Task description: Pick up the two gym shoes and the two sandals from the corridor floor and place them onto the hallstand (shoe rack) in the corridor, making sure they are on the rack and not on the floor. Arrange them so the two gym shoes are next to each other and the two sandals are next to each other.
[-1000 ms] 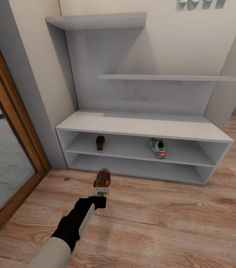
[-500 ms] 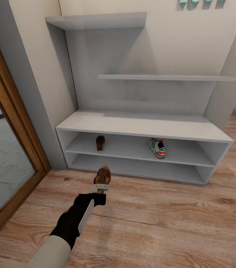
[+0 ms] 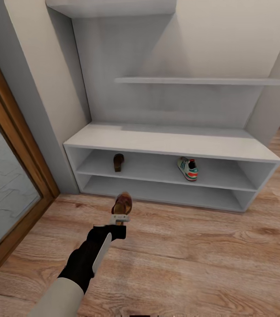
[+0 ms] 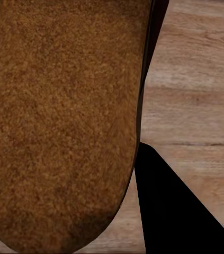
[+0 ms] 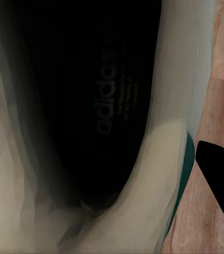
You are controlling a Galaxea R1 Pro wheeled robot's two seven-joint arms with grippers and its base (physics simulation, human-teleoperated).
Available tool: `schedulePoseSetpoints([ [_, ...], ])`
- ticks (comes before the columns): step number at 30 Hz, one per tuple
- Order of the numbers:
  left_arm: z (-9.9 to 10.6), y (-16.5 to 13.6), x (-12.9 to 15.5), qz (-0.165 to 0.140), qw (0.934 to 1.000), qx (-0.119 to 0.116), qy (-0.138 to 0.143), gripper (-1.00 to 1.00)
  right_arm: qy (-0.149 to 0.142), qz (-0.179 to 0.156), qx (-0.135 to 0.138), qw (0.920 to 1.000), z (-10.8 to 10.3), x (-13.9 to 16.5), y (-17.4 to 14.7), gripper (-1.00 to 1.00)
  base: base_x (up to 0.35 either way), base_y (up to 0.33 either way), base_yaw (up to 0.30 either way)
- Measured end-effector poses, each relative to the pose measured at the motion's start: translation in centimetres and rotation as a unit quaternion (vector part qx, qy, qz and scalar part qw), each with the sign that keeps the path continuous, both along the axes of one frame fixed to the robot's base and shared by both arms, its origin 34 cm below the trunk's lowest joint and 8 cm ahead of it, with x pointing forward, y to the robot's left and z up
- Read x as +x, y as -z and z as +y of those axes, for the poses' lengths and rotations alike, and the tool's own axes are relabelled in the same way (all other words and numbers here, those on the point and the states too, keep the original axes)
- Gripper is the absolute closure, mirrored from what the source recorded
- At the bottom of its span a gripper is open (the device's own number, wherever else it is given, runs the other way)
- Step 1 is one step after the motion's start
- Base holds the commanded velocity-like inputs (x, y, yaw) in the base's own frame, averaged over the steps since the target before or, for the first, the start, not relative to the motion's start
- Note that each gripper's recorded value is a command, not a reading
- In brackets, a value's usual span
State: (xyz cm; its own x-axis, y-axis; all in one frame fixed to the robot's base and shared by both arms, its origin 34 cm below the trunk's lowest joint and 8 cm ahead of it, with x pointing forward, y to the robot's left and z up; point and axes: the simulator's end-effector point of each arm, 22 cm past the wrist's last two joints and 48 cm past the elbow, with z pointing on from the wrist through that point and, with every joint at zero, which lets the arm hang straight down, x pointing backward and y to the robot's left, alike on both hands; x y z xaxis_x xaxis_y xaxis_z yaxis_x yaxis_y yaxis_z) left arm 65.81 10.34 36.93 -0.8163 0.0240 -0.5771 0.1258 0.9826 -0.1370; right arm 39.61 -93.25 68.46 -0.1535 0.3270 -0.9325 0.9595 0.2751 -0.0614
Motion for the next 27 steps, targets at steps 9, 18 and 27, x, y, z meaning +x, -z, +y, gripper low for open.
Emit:
schedulePoseSetpoints([
  [9, 0.0, 3.1, -0.8, 0.026, 0.9996, -0.001, 0.000, 1.00, 0.005, 0.044, -0.005, 0.9990, -0.1, 0.4, 1.7, 1.00, 0.000, 0.000, 0.000],
  [18, 0.0, 5.7, -1.6, 0.048, 0.9988, 0.000, 0.000, 1.00, 0.005, 0.069, -0.006, 0.9976, -0.2, 1.0, 3.2, 1.00, 0.000, 0.000, 0.000],
  [27, -0.1, 5.6, -1.6, 0.047, 0.9989, -0.001, 0.001, 1.00, 0.005, 0.069, -0.006, 0.9976, -0.2, 1.0, 3.2, 1.00, 0.055, 0.000, 0.000],
])
